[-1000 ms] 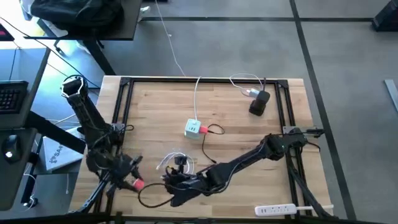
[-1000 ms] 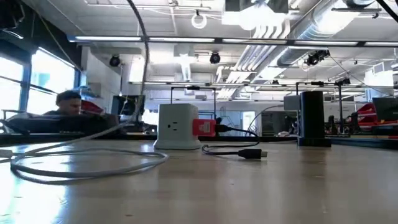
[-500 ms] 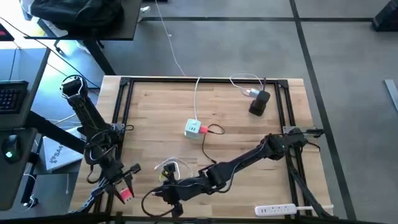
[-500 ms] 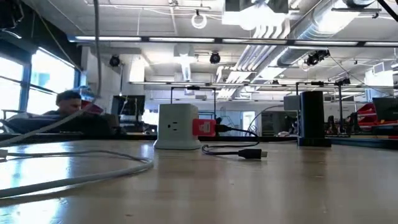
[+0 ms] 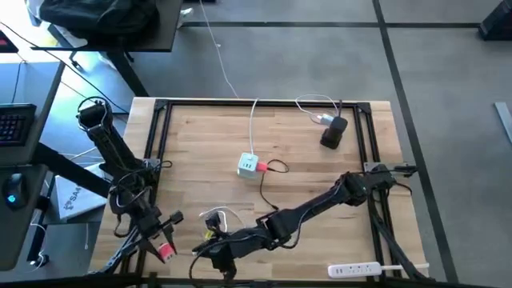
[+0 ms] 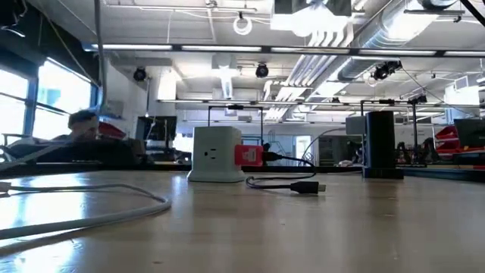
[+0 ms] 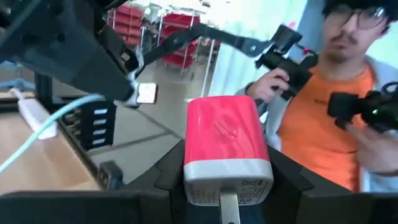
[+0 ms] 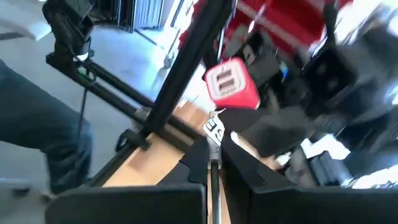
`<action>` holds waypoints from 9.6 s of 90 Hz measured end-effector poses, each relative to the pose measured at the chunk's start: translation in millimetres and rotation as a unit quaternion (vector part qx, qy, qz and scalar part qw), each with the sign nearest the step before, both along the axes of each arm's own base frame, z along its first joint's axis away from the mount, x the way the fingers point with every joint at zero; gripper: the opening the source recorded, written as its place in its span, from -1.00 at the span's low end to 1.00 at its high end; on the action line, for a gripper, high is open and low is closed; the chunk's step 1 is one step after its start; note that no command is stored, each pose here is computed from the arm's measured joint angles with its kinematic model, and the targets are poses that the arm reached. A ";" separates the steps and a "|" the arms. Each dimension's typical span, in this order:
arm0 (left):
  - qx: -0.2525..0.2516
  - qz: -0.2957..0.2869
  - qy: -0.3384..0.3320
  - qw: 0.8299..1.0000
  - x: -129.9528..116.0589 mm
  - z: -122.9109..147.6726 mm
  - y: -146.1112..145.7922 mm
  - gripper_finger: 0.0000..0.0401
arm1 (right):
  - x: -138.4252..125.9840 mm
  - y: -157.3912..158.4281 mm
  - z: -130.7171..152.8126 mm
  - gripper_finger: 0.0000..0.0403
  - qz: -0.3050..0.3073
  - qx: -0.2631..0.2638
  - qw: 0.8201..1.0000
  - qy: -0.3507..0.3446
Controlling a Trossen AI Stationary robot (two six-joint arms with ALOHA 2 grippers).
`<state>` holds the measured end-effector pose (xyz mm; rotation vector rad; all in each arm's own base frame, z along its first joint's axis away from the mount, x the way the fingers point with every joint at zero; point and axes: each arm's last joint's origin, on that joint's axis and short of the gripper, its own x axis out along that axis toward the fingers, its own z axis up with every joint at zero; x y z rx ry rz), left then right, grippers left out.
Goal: Insert USB
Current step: Insert the white charger cable into the pink charger adapter
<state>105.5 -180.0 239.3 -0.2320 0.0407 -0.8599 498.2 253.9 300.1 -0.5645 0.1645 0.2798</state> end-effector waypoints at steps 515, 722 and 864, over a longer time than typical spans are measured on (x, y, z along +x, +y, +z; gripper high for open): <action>0.115 0.417 0.007 0.902 81.4 -25.4 52.5 -0.40 | -44.1 -121.1 19.4 -1.00 -0.220 0.184 0.898 0.334; 0.141 0.416 0.015 0.898 79.1 -30.1 52.4 -0.40 | -41.3 -125.4 28.9 -1.00 -0.226 0.179 0.912 0.292; 0.151 0.398 0.022 0.904 80.7 -35.2 52.1 -0.40 | -25.3 -120.9 9.1 -1.00 -0.197 0.183 0.917 0.295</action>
